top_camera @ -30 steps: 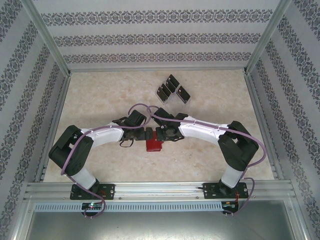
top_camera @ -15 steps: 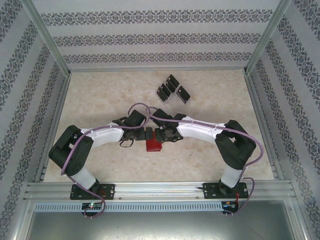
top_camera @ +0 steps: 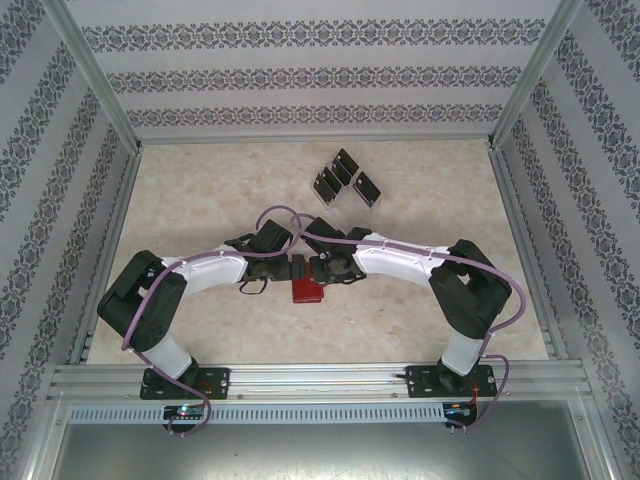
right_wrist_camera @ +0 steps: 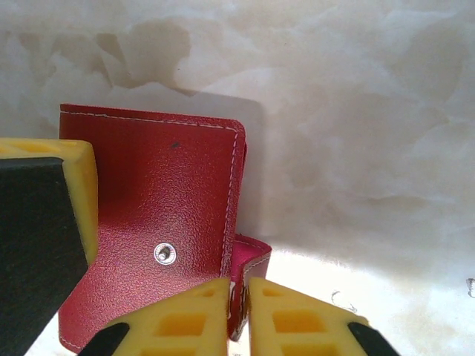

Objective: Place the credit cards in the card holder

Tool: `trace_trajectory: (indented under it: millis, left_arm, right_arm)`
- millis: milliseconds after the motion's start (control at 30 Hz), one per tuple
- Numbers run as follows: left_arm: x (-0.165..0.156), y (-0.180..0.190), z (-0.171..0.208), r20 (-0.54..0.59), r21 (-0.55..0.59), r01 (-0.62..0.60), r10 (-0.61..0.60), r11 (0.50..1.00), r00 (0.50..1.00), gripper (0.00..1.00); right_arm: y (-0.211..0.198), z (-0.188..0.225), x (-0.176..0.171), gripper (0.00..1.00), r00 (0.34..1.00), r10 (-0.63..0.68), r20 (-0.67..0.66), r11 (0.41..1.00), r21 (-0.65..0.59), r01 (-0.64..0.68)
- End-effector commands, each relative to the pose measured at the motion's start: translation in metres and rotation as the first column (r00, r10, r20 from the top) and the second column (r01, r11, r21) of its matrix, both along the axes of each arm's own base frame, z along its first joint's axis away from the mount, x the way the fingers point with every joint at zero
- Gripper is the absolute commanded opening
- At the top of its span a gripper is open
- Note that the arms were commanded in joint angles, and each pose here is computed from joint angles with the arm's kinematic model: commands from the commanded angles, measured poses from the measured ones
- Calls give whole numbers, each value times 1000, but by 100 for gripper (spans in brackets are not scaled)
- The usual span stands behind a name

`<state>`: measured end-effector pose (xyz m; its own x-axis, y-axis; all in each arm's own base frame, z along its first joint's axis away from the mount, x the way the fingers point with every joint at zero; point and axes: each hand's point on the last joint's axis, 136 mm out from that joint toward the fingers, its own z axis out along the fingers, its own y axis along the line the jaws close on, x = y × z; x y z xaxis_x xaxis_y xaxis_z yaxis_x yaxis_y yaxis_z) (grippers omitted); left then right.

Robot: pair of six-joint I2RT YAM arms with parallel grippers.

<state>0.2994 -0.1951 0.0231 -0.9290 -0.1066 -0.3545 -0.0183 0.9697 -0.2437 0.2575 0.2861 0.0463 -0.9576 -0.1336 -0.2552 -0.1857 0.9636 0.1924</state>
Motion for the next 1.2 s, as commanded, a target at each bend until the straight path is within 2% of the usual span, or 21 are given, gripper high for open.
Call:
trace_trajectory:
  millis: [0,100,267,533,600,667,800,1033,1133,1167]
  left_arm:
    - [-15,0,-26,-70,2,10,-10,1000,997,100]
    - [-16,0,-27,-72,4,11,-10,1000,997,100]
    - [-16,0,-27,-71,3,10,-10,1000,997,100]
    - [-15,0,-25,-68,3,9,-9,1000,998,100]
    - [-15,0,-25,-67,3,10,-10,1000,998,100]
    - [-15,0,-25,-68,3,11,-10,1000,998,100]
    - [-15,-1,-25,-68,2,11,-11,1000,998,100]
    - [-15,-1,-25,-66,2,11,-10,1000,998,100]
    - [-15,0,-25,-69,3,11,-11,1000,998,100]
    - [-14,-1,-25,-66,3,10,-10,1000,998,100]
  right_arm:
    - [5,14,-1,12,999,16,28,1000,16,-16]
    - [5,16,-2,11,999,16,30,1000,19,-16]
    - [2,20,-2,15,999,10,41,1000,23,-11]
    - [1,19,-2,11,999,10,39,1000,23,-11]
    - [1,18,-3,18,999,10,39,1000,27,-11]
    - [0,16,-3,19,999,9,35,1000,24,-10]
    - [0,13,-3,13,1000,11,27,1000,27,-12]
    - [-1,11,-4,9,1000,8,20,1000,25,-8]
    - [-2,11,-3,10,1000,6,21,1000,25,-7]
    - [-2,11,-3,14,1000,7,23,1000,24,-8]
